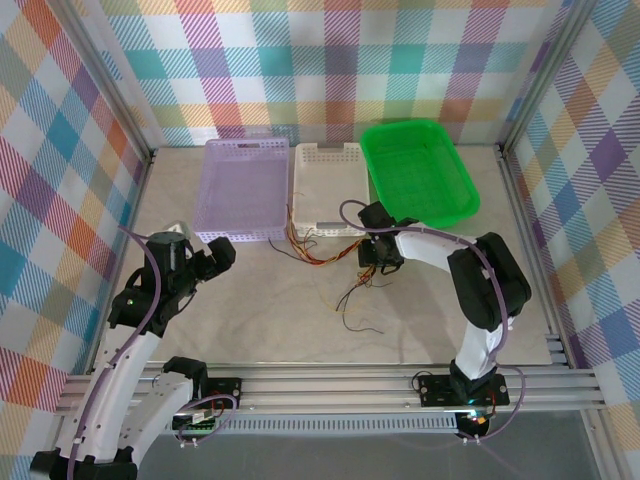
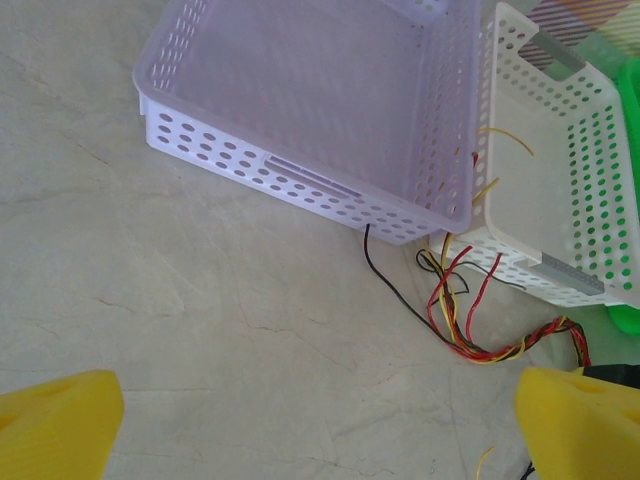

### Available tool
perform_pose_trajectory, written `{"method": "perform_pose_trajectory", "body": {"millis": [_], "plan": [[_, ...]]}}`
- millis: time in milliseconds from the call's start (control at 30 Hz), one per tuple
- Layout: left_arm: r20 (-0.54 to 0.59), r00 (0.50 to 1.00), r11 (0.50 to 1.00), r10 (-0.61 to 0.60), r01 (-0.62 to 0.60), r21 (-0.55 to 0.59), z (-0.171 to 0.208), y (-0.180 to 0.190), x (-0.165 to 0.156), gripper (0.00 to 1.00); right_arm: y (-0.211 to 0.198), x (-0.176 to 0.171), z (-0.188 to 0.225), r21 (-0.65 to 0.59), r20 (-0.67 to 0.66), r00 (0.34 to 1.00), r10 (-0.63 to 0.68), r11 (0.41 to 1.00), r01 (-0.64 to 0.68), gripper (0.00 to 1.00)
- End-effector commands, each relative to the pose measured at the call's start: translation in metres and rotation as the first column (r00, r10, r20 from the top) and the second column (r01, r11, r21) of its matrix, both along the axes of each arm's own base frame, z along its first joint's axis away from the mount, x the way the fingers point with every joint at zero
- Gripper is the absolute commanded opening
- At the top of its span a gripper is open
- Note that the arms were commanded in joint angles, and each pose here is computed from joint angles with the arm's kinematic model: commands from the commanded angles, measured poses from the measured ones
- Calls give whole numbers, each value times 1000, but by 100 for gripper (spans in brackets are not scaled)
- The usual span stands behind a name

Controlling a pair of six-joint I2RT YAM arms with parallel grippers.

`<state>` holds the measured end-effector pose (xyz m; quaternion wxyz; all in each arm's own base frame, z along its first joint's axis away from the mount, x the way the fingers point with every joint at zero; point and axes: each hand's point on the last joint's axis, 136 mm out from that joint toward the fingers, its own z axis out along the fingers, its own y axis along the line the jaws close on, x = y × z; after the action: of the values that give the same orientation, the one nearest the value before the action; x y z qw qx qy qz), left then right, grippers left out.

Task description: Untangle the cables

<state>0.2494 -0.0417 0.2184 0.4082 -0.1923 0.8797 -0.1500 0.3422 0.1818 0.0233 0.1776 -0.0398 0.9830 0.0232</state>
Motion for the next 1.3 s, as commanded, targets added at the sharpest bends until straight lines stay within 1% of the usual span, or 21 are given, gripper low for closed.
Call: {"method": "perform_pose_trajectory", "body": {"millis": [0,167,267,333,367,467,600,700,767,867,967,1100,1267], "plan": [[-14,999,999,-34,34,0,-2,-5,-4,100,3,6,-4,-1,2,1000,-18,1000,18,53],[-28,999,999,-46,47,28,-4,-3,-7,100,1,3,-15,4,-33,999,-38,999,38,38],[-28,998,998,-49,50,27,-5,-4,-9,100,2,-1,-22,20,-53,998,-38,999,39,28],[-25,998,998,-54,54,12,-4,-6,-10,100,3,-4,-25,25,-65,997,-35,999,37,19],[-23,998,999,-53,53,-1,-3,-7,-11,100,3,-6,-26,30,-71,997,-33,999,35,13],[-22,997,996,-69,67,-64,-2,-16,-16,99,5,-13,-26,53,-86,996,-17,998,22,0],[-1,997,982,-79,78,-170,-2,-26,-24,98,5,-23,-19,75,-89,996,6,997,1,0],[24,995,962,-95,98,-255,2,-36,-30,97,4,-29,-6,97,-68,997,29,995,-23,0],[35,993,941,-113,118,-317,3,-45,-32,97,4,-33,10,123,-36,998,48,991,-44,0],[55,989,914,-135,146,-380,4,-55,-35,97,11,-40,35,184,8,996,92,979,-91,0],[77,985,899,-153,171,-403,1,-61,-36,97,17,-45,59,231,44,991,128,964,-135,0],[70,981,888,-179,192,-417,-11,-71,-34,97,27,-53,89,285,79,979,186,937,-201,0],[71,971,890,-228,238,-389,-20,-89,-26,97,37,-56,125,331,148,961,235,904,-272,0]]}}
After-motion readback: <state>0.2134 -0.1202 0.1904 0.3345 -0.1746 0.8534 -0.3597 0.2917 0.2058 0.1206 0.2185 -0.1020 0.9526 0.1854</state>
